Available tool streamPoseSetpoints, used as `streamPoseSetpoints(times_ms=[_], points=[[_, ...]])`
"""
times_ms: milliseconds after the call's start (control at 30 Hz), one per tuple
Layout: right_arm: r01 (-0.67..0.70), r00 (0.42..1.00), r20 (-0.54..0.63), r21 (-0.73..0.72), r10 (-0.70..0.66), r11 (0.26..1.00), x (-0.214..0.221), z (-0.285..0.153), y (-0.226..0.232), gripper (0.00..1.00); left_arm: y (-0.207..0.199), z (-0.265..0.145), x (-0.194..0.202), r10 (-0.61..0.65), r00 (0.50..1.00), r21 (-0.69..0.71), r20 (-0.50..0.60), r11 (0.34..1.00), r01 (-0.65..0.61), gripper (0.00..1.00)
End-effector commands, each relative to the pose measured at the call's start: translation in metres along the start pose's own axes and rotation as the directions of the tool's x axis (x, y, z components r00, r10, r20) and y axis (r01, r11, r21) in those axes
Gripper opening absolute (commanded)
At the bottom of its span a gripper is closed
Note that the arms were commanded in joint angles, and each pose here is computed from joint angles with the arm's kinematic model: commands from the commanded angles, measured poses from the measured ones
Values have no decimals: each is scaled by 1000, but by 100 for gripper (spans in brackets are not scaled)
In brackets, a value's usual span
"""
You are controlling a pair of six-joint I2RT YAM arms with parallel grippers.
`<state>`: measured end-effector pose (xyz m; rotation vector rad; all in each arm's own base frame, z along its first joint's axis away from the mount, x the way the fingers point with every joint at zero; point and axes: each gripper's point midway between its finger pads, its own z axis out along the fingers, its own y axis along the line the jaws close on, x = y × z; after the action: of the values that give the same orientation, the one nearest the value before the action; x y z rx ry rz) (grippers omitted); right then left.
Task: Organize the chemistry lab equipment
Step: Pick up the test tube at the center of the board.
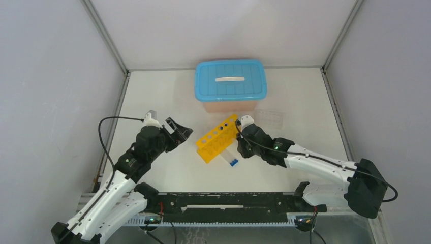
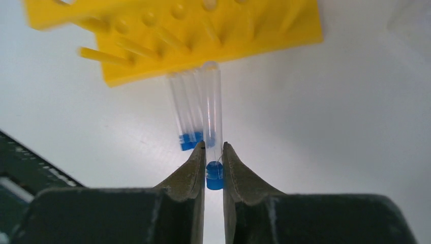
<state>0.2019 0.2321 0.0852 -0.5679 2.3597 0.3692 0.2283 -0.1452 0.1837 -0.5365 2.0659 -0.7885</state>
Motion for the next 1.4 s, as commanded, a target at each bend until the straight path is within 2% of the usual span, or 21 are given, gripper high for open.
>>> streamPoseSetpoints(times_ms=[0,233,567,833,1000,1167,1367], points=[[34,996,87,-124,-23,992,-42,-37,28,17,-62,-15,-24,-34,999,191,11,981,31,92],[121,986,141,-273,-84,954,-80,-69,73,17,-103,-20,-11,-54,991,336,-123,937,93,90],[189,973,200,-391,-118,901,-110,-91,122,17,-121,-27,-6,-87,976,384,-201,909,160,88],[200,970,211,-413,-120,889,-118,-88,135,17,-122,-34,5,-91,961,400,-262,896,194,83],[206,969,218,-429,-120,880,-120,-91,138,17,-118,-37,21,-45,945,409,-323,894,183,81],[208,970,205,-442,-128,873,-116,-90,140,17,-115,-38,42,12,908,422,-420,888,183,76],[214,970,202,-455,-134,864,-115,-90,143,17,-115,-39,47,51,896,434,-441,886,163,70]])
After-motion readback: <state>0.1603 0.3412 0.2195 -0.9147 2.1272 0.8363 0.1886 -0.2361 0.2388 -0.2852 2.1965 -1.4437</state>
